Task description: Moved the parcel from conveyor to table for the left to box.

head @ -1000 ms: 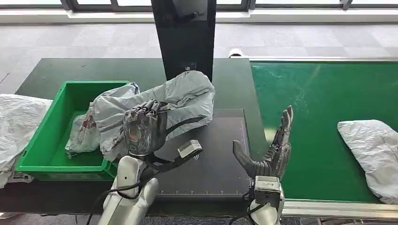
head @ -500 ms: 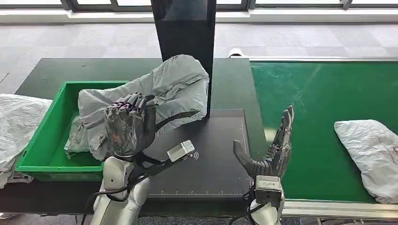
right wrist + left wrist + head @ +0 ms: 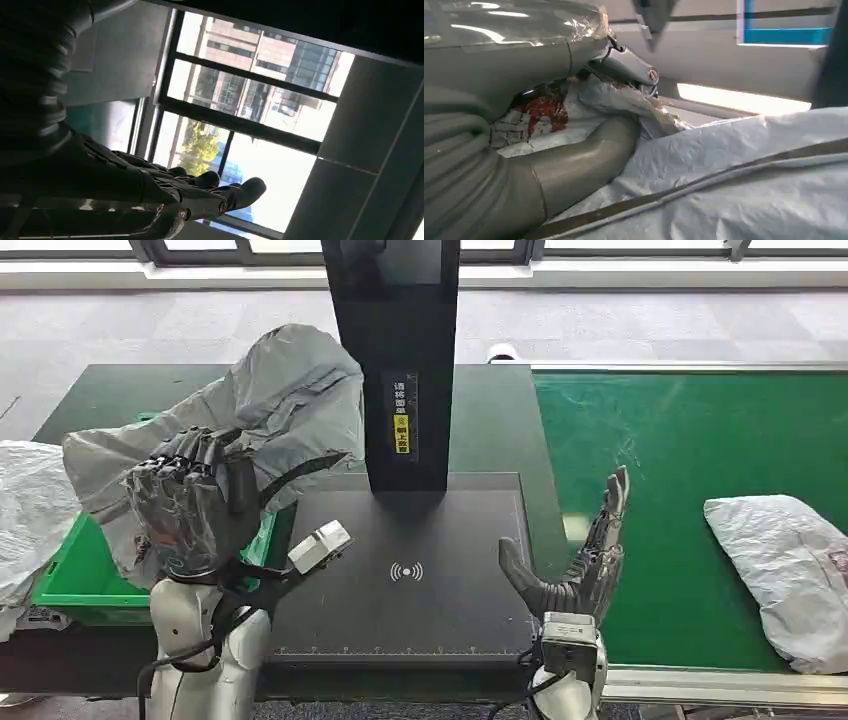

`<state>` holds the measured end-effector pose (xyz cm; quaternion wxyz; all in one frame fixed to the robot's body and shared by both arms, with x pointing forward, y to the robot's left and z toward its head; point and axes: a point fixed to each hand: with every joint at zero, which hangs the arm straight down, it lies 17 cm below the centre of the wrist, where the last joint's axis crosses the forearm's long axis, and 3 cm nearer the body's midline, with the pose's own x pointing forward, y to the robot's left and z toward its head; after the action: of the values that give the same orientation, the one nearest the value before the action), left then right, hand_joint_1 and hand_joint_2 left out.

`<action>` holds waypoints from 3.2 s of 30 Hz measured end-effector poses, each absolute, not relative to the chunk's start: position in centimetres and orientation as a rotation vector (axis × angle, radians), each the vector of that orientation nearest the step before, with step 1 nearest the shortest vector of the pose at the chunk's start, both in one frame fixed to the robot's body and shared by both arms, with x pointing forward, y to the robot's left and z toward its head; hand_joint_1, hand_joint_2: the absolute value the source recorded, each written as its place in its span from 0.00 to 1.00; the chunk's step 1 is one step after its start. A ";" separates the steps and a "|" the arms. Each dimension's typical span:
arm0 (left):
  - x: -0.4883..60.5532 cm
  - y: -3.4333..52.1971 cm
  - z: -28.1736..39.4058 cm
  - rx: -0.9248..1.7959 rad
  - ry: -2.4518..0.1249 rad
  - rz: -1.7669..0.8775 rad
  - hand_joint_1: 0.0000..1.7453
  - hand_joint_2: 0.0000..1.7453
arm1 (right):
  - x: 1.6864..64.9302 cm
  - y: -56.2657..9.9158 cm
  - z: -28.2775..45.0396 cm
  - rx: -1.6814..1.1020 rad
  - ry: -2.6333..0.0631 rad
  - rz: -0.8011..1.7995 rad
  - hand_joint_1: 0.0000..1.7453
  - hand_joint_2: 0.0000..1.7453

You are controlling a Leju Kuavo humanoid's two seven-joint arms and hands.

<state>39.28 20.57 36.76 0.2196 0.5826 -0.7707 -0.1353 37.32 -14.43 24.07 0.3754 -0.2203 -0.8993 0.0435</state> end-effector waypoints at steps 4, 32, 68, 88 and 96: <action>42.3 24.5 35.2 1.673 -2.020 -0.393 1.00 1.00 | 37.1 -15.0 24.3 -0.563 -2.306 0.066 0.00 1.00; 47.4 32.9 26.4 1.602 -1.653 -0.329 0.00 1.00 | 36.8 -14.6 23.8 -0.546 -2.301 0.097 0.00 1.00; 46.7 37.7 24.0 1.526 -1.694 -0.185 0.00 1.00 | 36.8 -15.7 23.5 -0.594 -2.285 0.113 0.00 1.00; 41.5 30.3 27.5 0.357 -2.269 0.564 0.00 1.00 | 40.3 -28.7 15.4 -1.293 -1.765 0.464 0.00 1.00; 39.8 26.3 28.6 -0.066 -2.359 0.465 0.00 1.00 | 38.7 -39.3 12.2 -1.603 -1.239 0.479 0.00 1.00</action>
<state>39.78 26.26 28.62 0.3599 -0.0256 -0.9151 0.1802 38.66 -39.33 12.25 0.5054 -0.6643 -0.5136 0.1987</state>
